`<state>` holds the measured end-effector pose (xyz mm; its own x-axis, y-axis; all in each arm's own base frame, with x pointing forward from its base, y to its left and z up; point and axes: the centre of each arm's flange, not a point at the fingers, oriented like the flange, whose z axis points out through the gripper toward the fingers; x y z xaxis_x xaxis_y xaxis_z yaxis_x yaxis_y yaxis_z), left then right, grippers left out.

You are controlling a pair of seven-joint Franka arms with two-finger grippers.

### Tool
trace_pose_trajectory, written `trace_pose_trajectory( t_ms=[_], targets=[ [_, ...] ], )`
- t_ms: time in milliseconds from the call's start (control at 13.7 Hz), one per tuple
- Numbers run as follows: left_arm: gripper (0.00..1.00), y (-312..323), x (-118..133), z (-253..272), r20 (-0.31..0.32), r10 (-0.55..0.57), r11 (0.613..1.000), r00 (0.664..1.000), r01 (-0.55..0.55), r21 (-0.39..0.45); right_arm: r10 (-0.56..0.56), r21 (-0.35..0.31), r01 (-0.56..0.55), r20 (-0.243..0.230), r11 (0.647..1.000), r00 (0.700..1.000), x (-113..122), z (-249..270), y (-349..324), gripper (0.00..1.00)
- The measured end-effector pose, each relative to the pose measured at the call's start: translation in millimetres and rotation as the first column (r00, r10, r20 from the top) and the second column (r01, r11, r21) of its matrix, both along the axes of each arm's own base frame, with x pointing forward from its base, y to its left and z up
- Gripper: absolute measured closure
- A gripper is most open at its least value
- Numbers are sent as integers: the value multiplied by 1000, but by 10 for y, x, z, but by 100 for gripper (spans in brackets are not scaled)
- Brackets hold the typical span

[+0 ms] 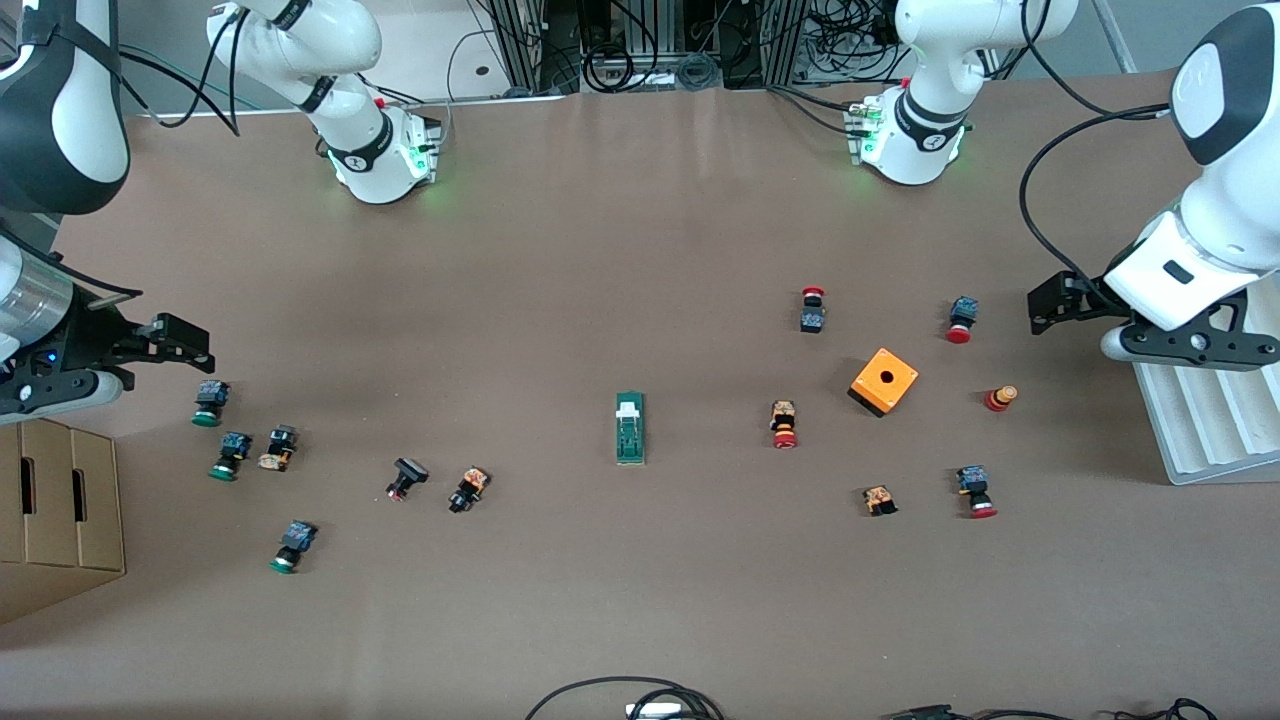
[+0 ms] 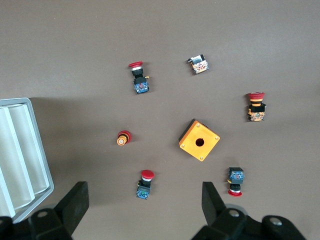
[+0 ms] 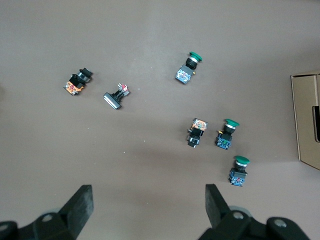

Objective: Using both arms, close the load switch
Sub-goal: 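Raise both grippers from rest and move them toward the table middle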

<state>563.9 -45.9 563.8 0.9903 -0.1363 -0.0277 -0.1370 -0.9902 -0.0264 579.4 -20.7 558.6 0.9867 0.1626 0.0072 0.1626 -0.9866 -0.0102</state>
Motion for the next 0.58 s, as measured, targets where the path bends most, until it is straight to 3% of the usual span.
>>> trace_pose_trajectory(
  t_ms=[583],
  targets=[
    [0, 0, 0, 0, 0, -1, 1000, 1000, 1, 0, -5, 0, 5, -3, 1000, 1000, -2, -18, -25, 0]
  ],
)
